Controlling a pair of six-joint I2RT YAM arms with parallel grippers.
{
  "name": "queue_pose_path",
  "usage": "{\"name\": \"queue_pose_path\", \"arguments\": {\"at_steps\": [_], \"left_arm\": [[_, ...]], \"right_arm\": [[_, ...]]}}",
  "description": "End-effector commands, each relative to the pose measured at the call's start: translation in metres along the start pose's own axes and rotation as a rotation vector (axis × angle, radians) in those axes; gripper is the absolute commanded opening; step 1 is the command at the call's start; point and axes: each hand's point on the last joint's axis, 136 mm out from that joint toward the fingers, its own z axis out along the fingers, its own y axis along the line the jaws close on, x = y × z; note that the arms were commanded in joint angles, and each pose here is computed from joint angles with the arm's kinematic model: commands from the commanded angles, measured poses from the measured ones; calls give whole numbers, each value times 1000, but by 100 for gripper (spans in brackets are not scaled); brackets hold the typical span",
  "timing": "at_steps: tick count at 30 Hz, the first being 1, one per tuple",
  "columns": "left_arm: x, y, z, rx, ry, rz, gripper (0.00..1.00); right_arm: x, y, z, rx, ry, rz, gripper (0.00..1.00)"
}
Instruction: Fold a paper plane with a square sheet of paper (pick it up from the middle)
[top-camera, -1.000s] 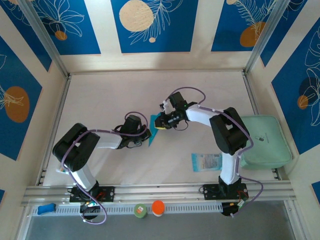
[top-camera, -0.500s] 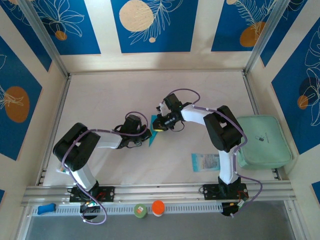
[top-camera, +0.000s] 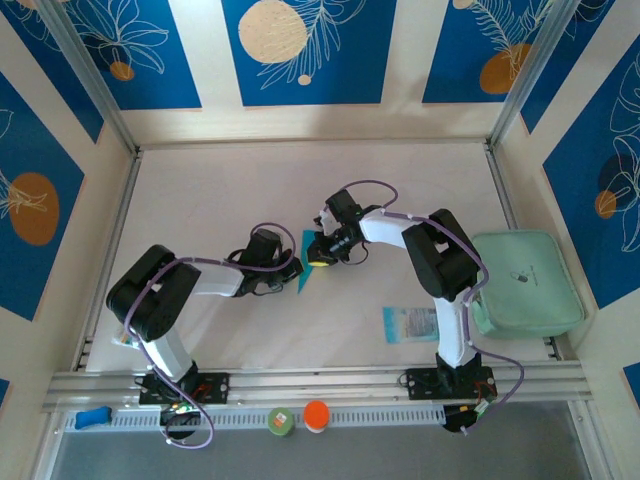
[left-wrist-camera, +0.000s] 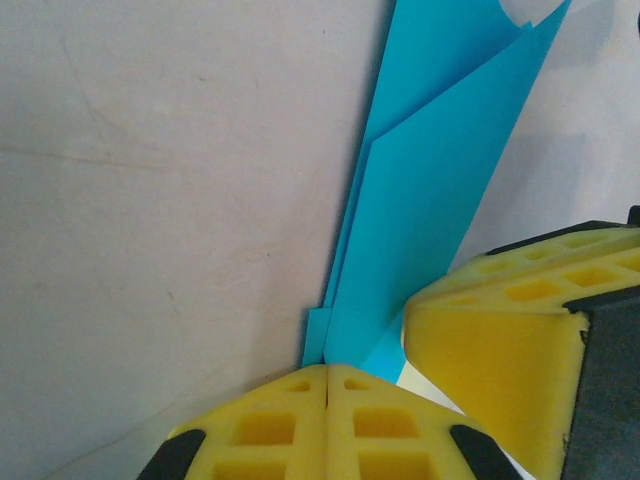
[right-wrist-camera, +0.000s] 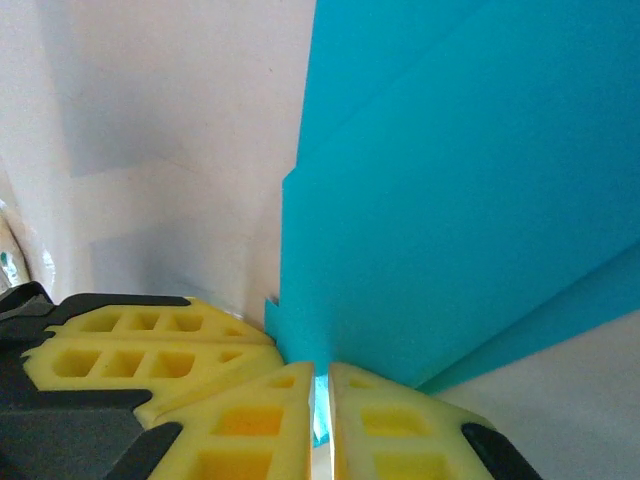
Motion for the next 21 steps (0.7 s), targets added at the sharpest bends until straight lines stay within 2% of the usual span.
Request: {"name": "queue_pose_path", "arguments": {"at_steps": [1,15,21], "left_arm": [[15,30,8,-96,64,-15,5],[11,20,6,-81,64,0,7],[-4,-8,-10,-39,14,45,15]], "right_arm": [[2,-5,3,34,18,6,13],[9,-25,8,111,38,72,12],[11,-30,10,126,49,90,12]]}}
